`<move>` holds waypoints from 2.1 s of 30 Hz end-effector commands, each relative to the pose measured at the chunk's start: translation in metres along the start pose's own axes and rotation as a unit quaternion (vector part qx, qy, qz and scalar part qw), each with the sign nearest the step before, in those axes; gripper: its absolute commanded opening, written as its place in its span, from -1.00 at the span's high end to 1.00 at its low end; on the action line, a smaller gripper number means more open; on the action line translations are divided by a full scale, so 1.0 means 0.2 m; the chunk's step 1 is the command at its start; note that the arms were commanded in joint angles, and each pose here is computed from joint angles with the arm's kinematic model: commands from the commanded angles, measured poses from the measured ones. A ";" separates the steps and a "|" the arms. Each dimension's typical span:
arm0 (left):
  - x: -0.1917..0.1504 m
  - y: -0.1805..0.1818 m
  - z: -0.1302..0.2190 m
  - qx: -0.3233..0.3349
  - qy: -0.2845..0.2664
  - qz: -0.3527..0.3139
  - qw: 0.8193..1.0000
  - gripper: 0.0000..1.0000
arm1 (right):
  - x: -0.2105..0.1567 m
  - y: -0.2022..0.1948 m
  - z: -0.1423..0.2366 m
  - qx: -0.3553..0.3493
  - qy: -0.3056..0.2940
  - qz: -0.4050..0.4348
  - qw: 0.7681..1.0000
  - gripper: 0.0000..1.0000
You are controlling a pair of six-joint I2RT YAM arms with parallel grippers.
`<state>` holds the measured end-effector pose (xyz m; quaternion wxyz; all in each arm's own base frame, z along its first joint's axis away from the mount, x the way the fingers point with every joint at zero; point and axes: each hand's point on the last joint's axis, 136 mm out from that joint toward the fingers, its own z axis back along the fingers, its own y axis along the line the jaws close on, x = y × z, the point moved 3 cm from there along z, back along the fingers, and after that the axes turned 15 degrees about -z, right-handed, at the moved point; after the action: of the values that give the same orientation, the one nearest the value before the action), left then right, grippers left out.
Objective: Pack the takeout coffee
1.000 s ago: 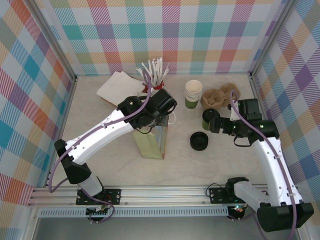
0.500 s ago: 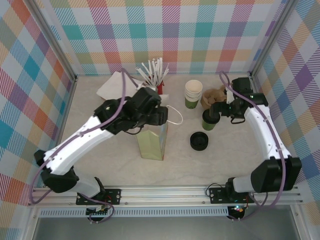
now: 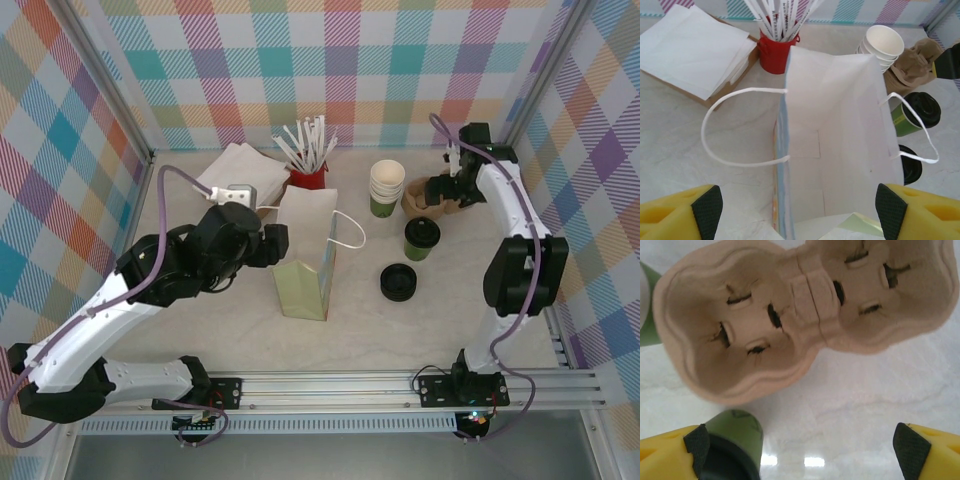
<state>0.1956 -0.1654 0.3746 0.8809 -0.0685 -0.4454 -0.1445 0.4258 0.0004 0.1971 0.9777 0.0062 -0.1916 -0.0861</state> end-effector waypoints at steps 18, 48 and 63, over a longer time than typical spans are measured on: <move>-0.04 0.10 0.03 0.049 -0.006 0.003 0.999 -0.73 | 0.23 0.03 -0.30 0.037 0.050 0.047 0.997 -0.59; 0.00 0.07 0.00 0.054 -0.004 -0.013 0.998 -0.80 | 0.24 0.03 -0.39 0.033 0.074 0.052 0.995 0.10; 0.00 0.07 0.01 0.051 -0.005 -0.013 0.999 -0.81 | 0.30 0.02 -0.20 0.026 0.037 0.054 0.998 0.27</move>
<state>0.1996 -0.1531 0.3650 0.8858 -0.0170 -0.4445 -0.1322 0.5003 -0.0053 0.1411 0.9913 0.0265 -0.1248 -0.0315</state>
